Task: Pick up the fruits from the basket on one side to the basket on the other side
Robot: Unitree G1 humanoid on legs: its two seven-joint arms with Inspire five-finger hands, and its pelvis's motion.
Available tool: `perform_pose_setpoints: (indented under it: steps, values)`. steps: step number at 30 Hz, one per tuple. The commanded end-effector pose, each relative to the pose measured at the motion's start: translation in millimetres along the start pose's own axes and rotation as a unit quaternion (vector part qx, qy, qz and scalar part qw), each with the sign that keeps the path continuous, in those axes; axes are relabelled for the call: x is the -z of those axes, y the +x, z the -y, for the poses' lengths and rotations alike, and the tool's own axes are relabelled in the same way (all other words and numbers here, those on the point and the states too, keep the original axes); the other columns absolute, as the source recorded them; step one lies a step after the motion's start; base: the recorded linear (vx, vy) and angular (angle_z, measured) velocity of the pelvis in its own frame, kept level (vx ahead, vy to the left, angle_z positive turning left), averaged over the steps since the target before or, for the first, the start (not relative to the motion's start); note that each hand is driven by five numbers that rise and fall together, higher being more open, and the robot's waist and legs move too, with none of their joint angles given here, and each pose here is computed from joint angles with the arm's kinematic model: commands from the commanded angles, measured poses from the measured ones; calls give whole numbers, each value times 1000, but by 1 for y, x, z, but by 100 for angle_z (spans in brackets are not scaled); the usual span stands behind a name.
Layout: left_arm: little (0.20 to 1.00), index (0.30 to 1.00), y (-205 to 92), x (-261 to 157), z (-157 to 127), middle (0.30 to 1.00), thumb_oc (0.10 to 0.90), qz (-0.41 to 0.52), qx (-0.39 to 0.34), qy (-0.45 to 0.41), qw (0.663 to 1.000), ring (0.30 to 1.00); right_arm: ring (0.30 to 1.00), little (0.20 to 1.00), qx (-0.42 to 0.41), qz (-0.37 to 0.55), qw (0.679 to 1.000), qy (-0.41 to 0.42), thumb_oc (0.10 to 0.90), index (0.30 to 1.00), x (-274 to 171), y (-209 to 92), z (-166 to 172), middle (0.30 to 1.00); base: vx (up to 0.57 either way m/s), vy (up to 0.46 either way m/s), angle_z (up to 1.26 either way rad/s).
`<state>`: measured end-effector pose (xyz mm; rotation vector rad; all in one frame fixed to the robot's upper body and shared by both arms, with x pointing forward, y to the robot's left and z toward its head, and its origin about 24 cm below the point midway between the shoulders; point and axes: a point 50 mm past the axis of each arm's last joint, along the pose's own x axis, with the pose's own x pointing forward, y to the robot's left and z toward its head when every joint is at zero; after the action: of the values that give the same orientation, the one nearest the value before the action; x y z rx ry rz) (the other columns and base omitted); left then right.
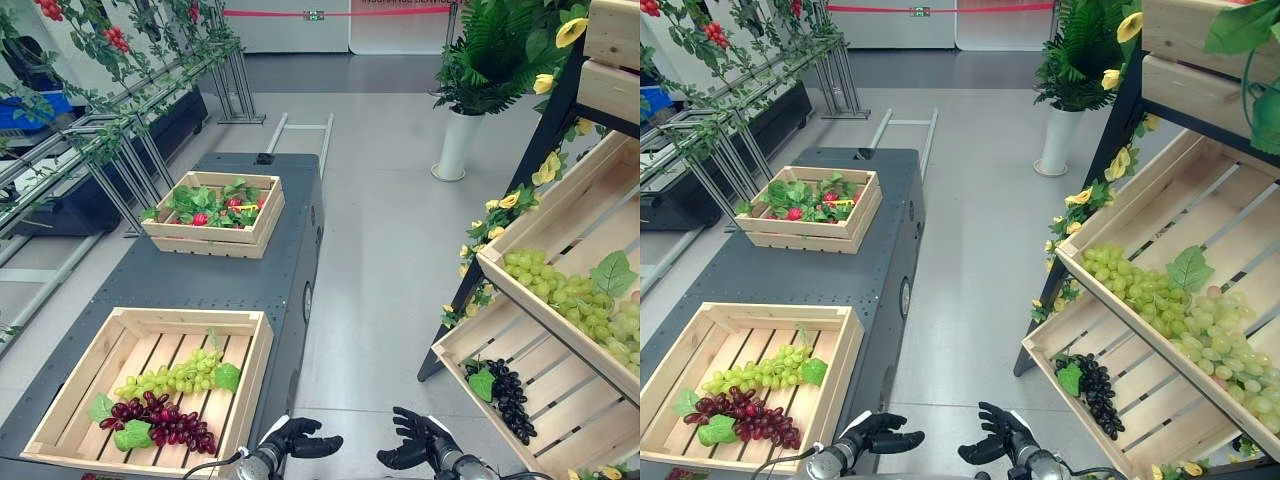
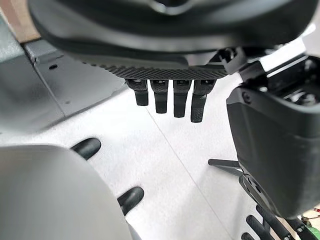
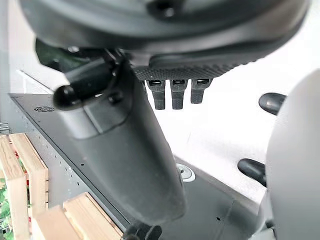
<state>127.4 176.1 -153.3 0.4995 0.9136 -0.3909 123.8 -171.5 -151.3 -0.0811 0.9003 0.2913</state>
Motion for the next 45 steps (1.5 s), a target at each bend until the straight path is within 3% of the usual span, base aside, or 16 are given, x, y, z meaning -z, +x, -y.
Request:
perform_pose_setpoints:
  steps: [1,8,13,18,19,20,24,27,30,34,45]
  values:
    - [900,900,7,-25,-3,900,800,54,-7,36,998,900,900,900,-23,59,998,-9,800,900,-40,14,2,900,0,0,0]
    - [900,900,8,-39,-4,900,800,95,14,100,990,900,900,900,-21,60,998,-21,800,900,-45,15,2,900,0,0,0]
    - [900,900,5,-71,-16,900,800,205,-17,100,974,900,900,900,-29,63,997,-34,800,900,-50,16,4,900,8,29,0]
    - [900,900,-13,-123,-58,900,800,351,-125,92,923,900,900,900,-29,73,996,-45,800,900,-57,13,16,900,-15,46,2]
    - [900,900,-25,-144,-81,900,800,397,-173,94,896,900,900,900,-21,77,996,-42,800,900,-59,11,23,900,-21,32,6]
    - [900,900,-25,-144,-81,900,800,397,-173,94,896,900,900,900,-21,77,996,-42,800,900,-59,11,23,900,-22,32,3]
    - [900,900,-57,-172,-123,900,800,452,-261,157,838,900,900,900,-1,88,996,-23,800,900,-56,6,27,900,15,19,8]
    - [900,900,-75,-177,-146,900,800,457,-313,206,807,900,900,900,8,94,995,-10,800,900,-53,4,27,900,25,26,14]
    - [900,900,-111,-185,-194,900,800,443,-430,266,741,900,900,900,13,97,995,-15,800,900,-46,-2,31,900,36,42,6]
    - [900,900,-131,-176,-225,900,800,394,-496,303,712,900,900,900,15,105,994,-8,800,900,-42,-6,30,900,41,13,15]
    - [900,900,-154,-142,-292,900,800,259,-578,276,723,900,900,900,-1,160,987,-16,800,900,-73,-6,35,900,-29,35,17]
